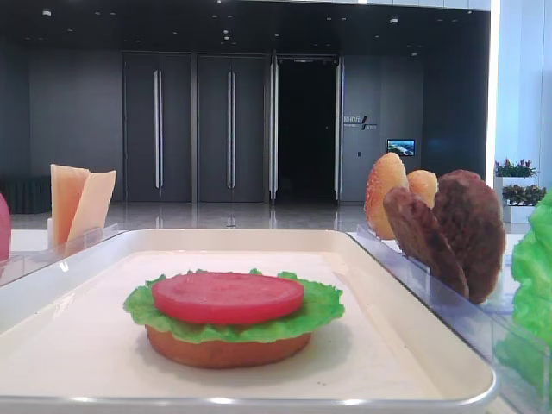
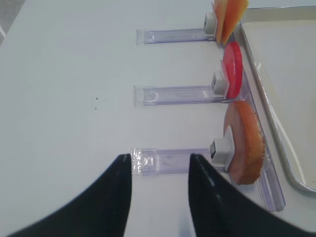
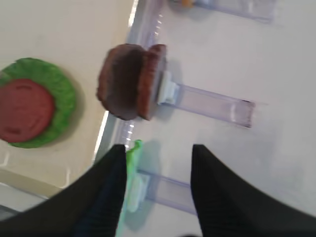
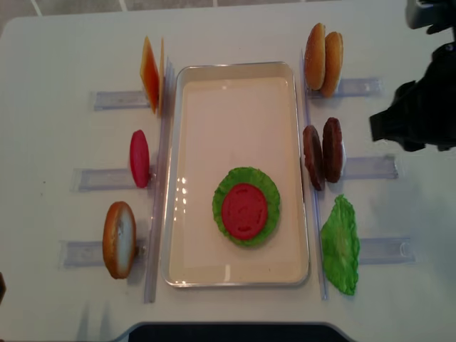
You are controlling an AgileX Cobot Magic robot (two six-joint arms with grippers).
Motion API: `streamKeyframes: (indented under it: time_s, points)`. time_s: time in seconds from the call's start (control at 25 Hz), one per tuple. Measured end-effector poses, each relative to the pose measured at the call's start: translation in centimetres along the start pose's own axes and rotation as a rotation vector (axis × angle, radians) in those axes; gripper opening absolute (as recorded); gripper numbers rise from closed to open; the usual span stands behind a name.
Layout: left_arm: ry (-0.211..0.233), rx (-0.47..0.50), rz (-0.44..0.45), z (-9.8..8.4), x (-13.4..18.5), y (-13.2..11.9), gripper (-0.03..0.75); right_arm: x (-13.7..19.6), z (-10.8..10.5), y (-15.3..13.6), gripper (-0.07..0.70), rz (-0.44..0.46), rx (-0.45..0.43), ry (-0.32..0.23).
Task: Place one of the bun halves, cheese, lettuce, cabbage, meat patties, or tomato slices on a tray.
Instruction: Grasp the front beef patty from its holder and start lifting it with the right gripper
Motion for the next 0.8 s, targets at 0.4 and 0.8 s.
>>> streamKeyframes:
  time_s: [0.4, 0.8]
  points:
    - [0.0, 0.0, 0.0, 0.0, 0.0, 0.0, 0.294, -2.3, 5.4, -2.3, 0.328, 0.033, -0.012, 0.029]
    - [-0.001, -0.001, 0.0, 0.0, 0.0, 0.0, 0.293, -4.4, 6.1, -5.0, 0.365, 0.017, -0.012, 0.036]
Point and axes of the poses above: a point on each arm's last joint axis where the gripper is mounted, y pointing back along that axis away from the gripper, z along the wrist's bending axis when the last joint is at zero, x = y × z, the point moved 4 cm from there along -y, pointing out along that axis toward the gripper, and after that the axes turned 11 degrees about y, right-handed, at the moved point
